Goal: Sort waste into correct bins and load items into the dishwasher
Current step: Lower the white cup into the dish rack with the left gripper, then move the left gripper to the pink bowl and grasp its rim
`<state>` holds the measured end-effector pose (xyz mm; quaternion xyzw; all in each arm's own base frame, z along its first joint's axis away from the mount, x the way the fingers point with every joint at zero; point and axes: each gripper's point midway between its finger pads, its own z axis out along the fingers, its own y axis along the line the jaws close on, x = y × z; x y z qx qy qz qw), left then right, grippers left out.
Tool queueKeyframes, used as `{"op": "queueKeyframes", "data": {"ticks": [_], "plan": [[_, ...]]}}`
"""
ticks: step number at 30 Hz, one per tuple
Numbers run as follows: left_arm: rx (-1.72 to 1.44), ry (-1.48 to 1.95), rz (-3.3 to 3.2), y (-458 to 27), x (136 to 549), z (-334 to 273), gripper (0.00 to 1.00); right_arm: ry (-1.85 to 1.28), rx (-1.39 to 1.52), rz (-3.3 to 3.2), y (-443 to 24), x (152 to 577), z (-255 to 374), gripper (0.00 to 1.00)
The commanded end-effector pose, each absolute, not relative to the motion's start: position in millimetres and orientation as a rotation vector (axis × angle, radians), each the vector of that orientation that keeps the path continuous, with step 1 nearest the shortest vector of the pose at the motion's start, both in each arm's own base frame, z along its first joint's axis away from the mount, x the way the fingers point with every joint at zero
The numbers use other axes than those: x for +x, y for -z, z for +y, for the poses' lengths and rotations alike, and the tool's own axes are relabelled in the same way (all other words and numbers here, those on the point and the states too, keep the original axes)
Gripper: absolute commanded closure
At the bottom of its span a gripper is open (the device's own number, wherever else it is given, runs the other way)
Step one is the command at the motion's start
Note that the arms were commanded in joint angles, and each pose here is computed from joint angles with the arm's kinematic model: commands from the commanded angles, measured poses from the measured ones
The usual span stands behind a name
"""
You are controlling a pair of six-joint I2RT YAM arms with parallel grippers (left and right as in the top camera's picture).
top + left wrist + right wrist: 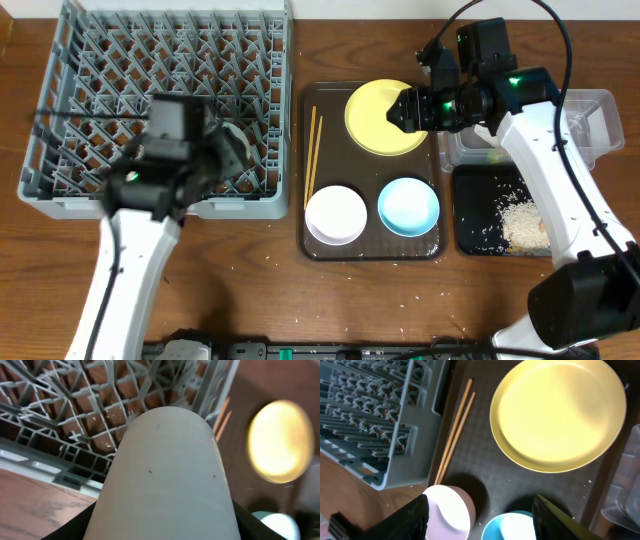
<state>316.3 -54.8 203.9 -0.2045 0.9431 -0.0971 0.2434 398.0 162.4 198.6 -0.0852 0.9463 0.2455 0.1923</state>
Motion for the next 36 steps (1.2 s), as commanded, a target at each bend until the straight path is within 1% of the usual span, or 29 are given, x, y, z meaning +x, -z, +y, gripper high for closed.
{"op": "queueKeyframes", "data": {"ticks": [1,7,10,16,19,21,26,27,29,31,36], "plan": [[-0.445,0.131,2.67,-176,325,-62,0.76,-0.658,-0.257,2.658,-197,398,160,0.36],[-0.415,0.043,2.851,-122,325,-73,0.76,-0.643,-0.251,2.676,-195,396,158,0.36],[-0.419,0.015,2.896,-107,324,-73,0.75,-0.632,-0.251,2.679,-194,395,157,0.36],[-0.423,-0.017,2.947,-89,325,-73,0.59,-0.632,-0.251,2.68,-194,395,157,0.36],[-0.425,-0.03,2.971,-81,324,-73,0.47,-0.632,-0.251,2.68,-194,395,157,0.36],[-0.427,-0.03,2.986,-76,323,-74,0.32,-0.632,-0.251,2.684,-194,394,157,0.36],[-0.428,-0.033,2.991,-75,323,-73,0.2,-0.631,-0.259,2.686,-193,394,157,0.36],[-0.428,-0.032,2.99,-75,323,-74,0.15,-0.628,-0.261,2.686,-193,394,156,0.36],[-0.427,-0.03,2.99,-76,323,-74,0.12,-0.628,-0.265,2.684,-193,394,156,0.36],[-0.426,-0.024,2.987,-80,324,-75,0.11,-0.628,-0.265,2.683,-194,394,156,0.36],[-0.408,0.015,2.932,-122,332,-77,0.1,-0.626,-0.257,2.659,-200,397,153,0.35]]}}
